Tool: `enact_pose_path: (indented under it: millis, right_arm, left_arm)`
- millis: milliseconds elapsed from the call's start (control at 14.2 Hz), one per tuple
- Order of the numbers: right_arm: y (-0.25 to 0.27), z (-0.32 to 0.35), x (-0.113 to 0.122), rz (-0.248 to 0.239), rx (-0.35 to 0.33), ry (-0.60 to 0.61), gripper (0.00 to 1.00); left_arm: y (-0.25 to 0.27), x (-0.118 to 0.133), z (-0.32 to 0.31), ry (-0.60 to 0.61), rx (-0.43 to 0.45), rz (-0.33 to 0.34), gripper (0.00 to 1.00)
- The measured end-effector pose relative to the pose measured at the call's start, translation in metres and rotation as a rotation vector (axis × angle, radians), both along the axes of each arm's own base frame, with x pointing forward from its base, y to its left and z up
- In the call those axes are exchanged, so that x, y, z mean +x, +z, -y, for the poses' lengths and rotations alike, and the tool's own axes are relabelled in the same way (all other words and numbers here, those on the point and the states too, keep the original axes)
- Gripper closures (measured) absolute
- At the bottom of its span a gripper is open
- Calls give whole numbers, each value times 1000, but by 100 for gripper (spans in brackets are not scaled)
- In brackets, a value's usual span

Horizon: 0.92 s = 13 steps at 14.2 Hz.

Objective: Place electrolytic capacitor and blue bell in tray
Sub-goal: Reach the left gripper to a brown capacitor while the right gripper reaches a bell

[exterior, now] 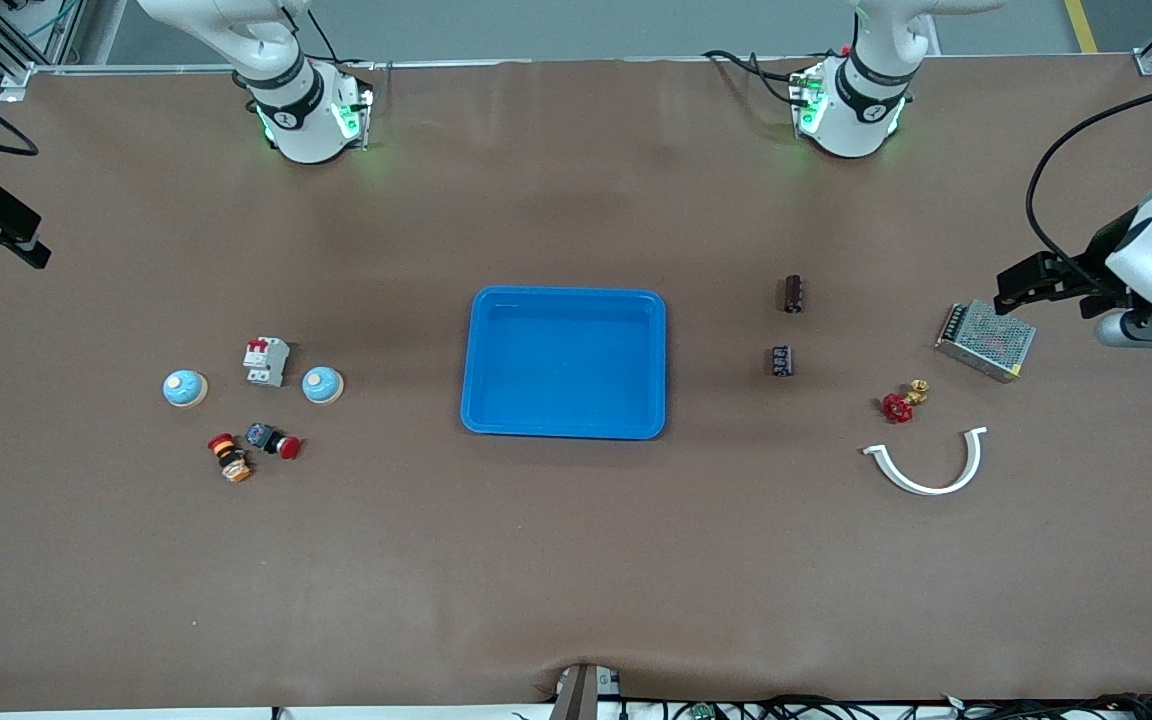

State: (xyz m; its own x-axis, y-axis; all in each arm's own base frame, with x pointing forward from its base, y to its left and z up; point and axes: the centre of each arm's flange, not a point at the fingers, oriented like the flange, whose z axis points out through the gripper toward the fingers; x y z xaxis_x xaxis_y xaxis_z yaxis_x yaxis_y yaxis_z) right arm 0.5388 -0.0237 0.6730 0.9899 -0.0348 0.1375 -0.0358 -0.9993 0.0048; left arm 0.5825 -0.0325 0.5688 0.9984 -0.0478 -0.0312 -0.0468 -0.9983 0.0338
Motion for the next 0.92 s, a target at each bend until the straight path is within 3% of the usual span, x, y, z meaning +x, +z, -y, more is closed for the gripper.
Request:
enact_pose_path:
  millis: [212,353,705,917]
  right_arm:
    - [-3,9,5,9,-6,-17,0]
    - [-20,14,14,-18,-8,-24,0]
    - [-133,-11,74,-184,-40,17,0]
    - [-189,-14,86,-289,-48,27,0]
  left_arm:
    - [-18,-2,9,-13,-4,-7,0]
    - [-28,-7,16,-26,-3,-23,0]
    - [-65,-23,44,-61,0,-38,0]
    - [-91,-40,58,-35,7,-30,0]
